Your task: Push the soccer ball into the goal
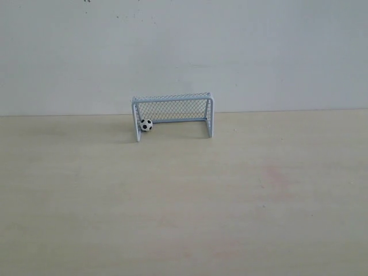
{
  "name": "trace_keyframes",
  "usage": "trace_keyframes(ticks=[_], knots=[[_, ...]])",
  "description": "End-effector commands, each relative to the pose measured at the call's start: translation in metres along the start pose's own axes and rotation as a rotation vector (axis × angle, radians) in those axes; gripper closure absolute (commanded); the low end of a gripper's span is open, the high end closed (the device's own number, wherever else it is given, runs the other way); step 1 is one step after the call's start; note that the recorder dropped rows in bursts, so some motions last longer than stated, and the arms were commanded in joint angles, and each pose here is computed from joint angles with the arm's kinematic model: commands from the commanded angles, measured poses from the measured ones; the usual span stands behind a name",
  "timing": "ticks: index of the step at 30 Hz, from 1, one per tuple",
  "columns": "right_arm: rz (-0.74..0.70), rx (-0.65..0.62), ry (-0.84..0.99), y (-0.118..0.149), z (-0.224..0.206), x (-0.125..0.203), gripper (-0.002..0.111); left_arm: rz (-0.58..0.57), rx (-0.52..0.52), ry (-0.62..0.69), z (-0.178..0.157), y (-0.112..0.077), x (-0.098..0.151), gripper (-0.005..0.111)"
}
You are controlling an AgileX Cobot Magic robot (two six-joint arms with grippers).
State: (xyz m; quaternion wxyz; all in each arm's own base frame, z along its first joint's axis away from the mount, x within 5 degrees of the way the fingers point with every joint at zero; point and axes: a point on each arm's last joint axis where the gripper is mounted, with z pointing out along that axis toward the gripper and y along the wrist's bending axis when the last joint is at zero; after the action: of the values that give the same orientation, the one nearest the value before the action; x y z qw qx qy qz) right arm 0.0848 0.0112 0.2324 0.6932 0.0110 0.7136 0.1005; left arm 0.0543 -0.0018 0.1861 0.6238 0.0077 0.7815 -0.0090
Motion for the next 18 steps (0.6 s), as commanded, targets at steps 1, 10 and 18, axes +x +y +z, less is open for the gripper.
trace_keyframes(ticks=[1,10,18], knots=[[0.002,0.002,0.014,-0.002,-0.001,0.012,0.108,0.008,-0.004,-0.003,0.000,0.000,0.001,0.102],[-0.022,-0.008,-0.124,-0.001,-0.019,0.003,0.108,0.008,-0.004,-0.003,0.000,0.000,0.001,0.102],[-0.021,-0.014,-0.190,-0.002,-0.029,0.012,0.108,0.008,-0.004,-0.003,0.000,0.000,0.001,0.102]])
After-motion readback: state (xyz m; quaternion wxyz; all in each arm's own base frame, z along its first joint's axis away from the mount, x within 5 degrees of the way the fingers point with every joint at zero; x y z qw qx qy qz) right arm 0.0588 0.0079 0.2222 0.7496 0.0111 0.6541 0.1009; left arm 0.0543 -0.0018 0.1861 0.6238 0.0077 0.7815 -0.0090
